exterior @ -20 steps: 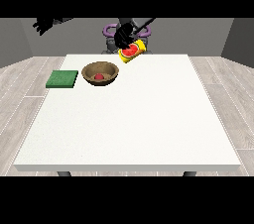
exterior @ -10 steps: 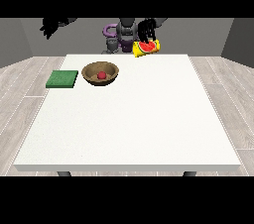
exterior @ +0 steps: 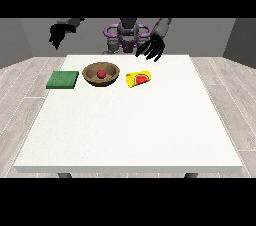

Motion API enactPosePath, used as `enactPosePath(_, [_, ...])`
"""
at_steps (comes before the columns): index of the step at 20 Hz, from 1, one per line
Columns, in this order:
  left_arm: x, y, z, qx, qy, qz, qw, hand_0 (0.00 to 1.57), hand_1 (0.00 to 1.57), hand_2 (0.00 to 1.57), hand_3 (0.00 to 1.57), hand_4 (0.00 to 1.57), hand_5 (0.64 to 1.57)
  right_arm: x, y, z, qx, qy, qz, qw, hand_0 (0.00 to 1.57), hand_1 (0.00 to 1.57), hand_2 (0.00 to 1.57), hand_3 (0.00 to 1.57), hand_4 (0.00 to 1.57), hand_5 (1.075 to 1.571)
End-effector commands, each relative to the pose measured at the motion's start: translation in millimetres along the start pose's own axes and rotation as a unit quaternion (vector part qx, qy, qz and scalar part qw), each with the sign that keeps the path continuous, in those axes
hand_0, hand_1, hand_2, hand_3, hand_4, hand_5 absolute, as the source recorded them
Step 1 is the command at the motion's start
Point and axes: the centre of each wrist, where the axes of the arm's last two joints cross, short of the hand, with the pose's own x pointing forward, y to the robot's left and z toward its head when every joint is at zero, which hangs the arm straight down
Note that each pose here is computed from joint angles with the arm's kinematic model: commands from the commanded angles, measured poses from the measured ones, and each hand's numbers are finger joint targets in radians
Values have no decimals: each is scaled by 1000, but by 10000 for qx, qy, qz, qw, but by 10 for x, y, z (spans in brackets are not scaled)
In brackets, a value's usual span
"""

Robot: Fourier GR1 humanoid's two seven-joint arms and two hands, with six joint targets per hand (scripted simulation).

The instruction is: Pick the cup and pour the ball into the bowl, then pick the bowl and place it on the pad

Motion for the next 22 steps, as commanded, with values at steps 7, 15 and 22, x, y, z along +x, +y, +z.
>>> enactPosePath(7, [-262, 35, 549, -93, -714, 3404, 9375, 0, 0, 0, 0, 903, 1453, 14, 254, -100, -332, -351, -10, 9988, 0, 0, 0, 0, 513, 1566])
enactPosePath(15, [-446, 141, 622, -375, -772, 3608, 9287, 0, 0, 0, 0, 922, 1444, -709, 358, -9, -375, -157, 65, 9992, 0, 0, 0, 0, 506, 1570])
enactPosePath(22, [-363, 386, 608, -463, -969, 3410, 9339, 0, 0, 0, 0, 945, 1433, -1169, 170, 164, -517, 49, 17, 9987, 0, 0, 0, 0, 404, 1570])
